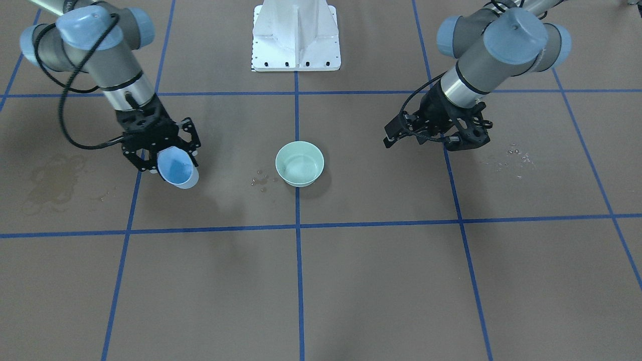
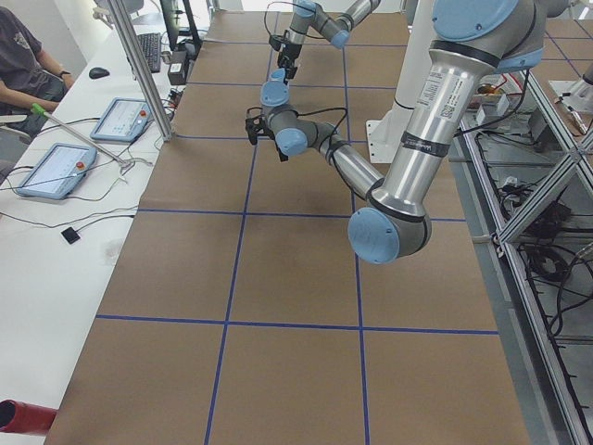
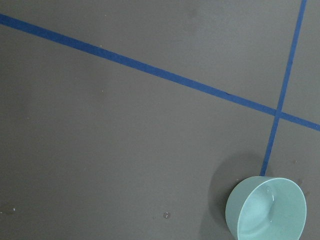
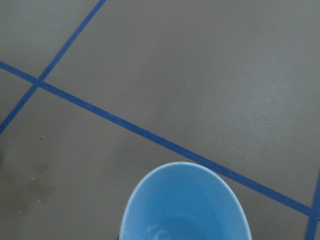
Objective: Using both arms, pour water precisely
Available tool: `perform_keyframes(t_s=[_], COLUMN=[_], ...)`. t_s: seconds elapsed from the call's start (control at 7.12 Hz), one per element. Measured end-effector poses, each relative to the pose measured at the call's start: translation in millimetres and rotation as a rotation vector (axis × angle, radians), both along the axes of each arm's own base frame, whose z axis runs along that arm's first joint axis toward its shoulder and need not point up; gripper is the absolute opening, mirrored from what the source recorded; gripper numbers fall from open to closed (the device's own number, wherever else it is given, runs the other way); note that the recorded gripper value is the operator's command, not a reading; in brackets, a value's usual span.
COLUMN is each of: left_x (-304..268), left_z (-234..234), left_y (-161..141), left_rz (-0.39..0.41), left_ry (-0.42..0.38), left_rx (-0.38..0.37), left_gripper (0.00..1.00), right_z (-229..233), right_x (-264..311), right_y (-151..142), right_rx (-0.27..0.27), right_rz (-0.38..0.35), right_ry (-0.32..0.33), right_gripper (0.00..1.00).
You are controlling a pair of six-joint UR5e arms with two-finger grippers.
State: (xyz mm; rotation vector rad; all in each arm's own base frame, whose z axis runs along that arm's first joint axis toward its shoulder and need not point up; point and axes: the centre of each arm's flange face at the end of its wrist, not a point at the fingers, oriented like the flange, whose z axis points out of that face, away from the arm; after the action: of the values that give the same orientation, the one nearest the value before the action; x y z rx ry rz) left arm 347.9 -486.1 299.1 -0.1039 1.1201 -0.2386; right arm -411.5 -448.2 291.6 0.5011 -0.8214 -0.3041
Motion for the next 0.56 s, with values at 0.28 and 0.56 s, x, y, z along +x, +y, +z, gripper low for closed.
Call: perform_keyframes(t_s=[0.28, 0.56], left_x=[-22.0, -50.0], left_z=[28.3, 62.2], left_y=[-9.7, -13.3], left_rz=[0.006, 0.021], left_ry=[-0.034, -0.064], left_rx=[0.032, 0.064], left_gripper=[1.00, 1.00], right_z=[-49.2, -100.8], right_x=[-55.9, -84.2], right_y=[19.5, 17.0], right_rx=[-0.022, 0.027], right_rz=[-0.076, -0.161], right_ry=[0.086, 0.279], right_gripper=[0.00, 0.00])
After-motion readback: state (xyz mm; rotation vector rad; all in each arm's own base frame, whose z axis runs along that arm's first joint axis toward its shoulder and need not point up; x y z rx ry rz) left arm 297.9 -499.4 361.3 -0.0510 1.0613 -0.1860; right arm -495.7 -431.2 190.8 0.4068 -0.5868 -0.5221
